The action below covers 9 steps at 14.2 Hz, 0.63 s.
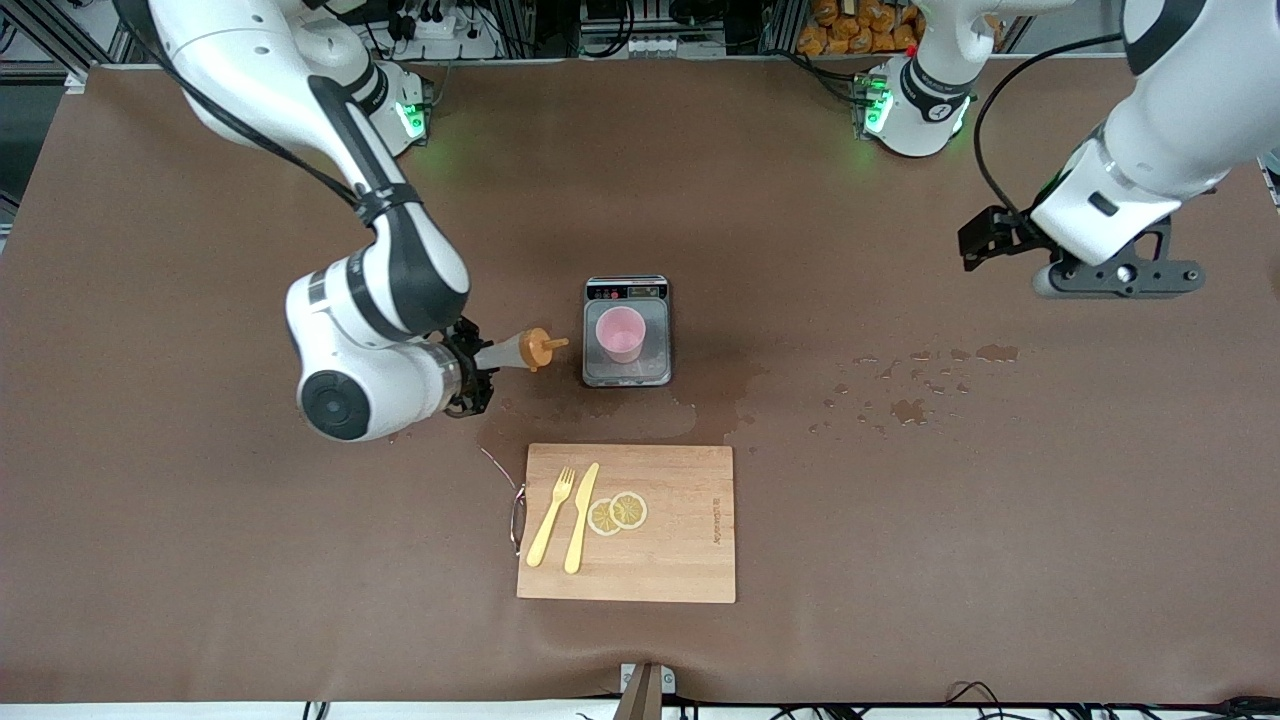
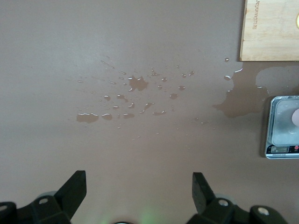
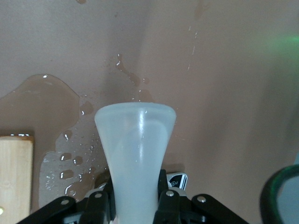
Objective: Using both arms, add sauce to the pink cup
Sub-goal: 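Withdraw the left gripper while the right gripper carries the bottle toward the cup, then tilt the sauce bottle nozzle over the pink cup with the right gripper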
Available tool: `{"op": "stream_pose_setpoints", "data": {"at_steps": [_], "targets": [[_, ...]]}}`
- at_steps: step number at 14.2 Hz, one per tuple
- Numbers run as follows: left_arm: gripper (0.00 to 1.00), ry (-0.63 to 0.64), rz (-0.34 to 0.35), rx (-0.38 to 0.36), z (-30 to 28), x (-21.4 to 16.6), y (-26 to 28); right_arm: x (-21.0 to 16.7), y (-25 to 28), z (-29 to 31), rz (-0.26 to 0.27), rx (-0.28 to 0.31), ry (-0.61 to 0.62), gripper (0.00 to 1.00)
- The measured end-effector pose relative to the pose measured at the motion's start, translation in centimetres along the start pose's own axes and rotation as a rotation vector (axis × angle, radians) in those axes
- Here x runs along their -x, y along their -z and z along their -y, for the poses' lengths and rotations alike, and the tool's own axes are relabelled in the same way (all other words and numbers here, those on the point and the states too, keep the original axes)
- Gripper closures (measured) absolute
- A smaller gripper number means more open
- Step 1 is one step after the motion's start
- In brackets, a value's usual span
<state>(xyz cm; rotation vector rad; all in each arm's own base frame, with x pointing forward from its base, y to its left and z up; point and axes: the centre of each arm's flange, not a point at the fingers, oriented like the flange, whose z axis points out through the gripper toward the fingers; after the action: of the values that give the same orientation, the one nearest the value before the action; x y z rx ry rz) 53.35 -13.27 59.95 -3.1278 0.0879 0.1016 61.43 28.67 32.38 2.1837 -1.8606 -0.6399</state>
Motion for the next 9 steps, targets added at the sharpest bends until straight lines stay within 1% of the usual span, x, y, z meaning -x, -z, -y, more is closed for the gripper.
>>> {"op": "stream_pose_setpoints", "data": {"at_steps": [2, 7, 9], "targets": [[0.0, -0.021, -0.002, 0.0, 1.3, 0.6, 0.9, 0.7, -0.6, -0.3, -0.047, 0.007, -0.018, 0.64], [0.0, -0.03, -0.001, -0.001, 1.1, 1.0, 1.3, 4.6, -3.1, -1.5, -0.203, 0.005, -0.044, 0.64], [0.0, -0.028, -0.023, 0.002, 1.2, 1.3, 2.4, 5.1, -3.6, -1.7, -0.239, 0.002, -0.051, 0.64]]}}
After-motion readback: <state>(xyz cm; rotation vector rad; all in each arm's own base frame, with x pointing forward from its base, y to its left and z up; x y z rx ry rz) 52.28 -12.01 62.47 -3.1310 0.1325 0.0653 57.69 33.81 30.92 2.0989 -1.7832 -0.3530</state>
